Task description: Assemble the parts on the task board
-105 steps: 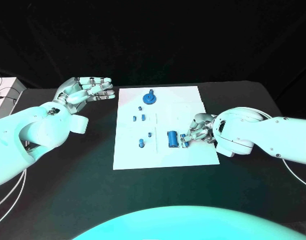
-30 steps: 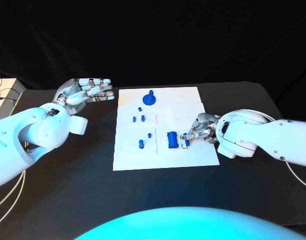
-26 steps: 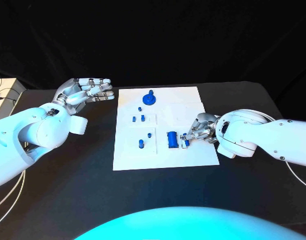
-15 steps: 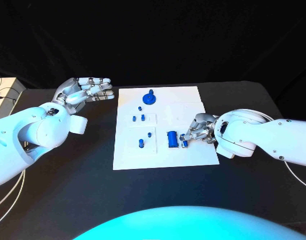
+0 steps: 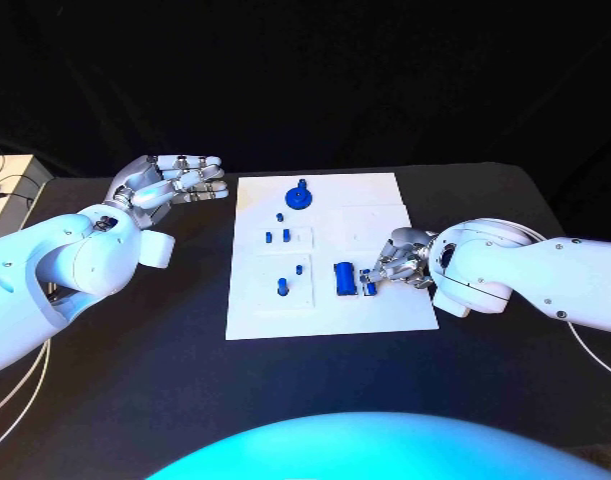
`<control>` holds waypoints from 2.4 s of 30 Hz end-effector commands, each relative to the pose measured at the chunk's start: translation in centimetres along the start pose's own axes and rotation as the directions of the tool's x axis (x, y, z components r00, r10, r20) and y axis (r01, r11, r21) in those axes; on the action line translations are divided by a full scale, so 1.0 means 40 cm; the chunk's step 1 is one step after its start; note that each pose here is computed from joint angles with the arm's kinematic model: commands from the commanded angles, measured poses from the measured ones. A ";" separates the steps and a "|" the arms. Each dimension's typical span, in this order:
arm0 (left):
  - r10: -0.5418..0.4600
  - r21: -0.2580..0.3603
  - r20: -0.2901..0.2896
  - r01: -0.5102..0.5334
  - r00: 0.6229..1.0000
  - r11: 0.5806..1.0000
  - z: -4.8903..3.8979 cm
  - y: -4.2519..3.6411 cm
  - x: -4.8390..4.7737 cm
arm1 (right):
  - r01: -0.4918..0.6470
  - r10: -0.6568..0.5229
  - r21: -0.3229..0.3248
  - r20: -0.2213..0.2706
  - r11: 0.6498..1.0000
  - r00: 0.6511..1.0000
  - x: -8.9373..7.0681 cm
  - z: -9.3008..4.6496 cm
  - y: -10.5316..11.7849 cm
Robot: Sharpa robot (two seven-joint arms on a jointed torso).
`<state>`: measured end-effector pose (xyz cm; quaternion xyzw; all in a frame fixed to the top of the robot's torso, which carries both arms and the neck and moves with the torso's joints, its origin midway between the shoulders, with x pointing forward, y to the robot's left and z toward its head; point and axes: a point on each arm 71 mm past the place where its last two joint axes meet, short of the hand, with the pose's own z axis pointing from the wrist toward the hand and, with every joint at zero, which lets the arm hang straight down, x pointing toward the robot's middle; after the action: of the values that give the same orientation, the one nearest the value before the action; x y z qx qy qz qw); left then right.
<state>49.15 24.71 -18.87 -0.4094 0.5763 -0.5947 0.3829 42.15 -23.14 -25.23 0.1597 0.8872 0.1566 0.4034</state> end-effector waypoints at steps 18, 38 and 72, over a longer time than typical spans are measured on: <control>-0.009 0.005 -0.014 0.009 1.000 1.000 0.001 -0.002 0.006 | -0.015 0.015 -0.003 0.044 1.000 0.999 -0.010 0.006 -0.002; -0.009 0.005 -0.013 0.009 1.000 1.000 0.000 -0.002 0.005 | 0.002 -0.002 -0.016 0.018 1.000 1.000 -0.002 0.003 0.003; -0.009 0.003 -0.014 0.009 1.000 1.000 0.000 -0.002 0.004 | 0.021 -0.021 -0.007 0.008 1.000 1.000 0.002 0.003 0.000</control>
<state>49.14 24.73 -18.88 -0.4098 0.5769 -0.5940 0.3826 42.16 -23.06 -25.30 0.1533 0.8883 0.1571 0.4034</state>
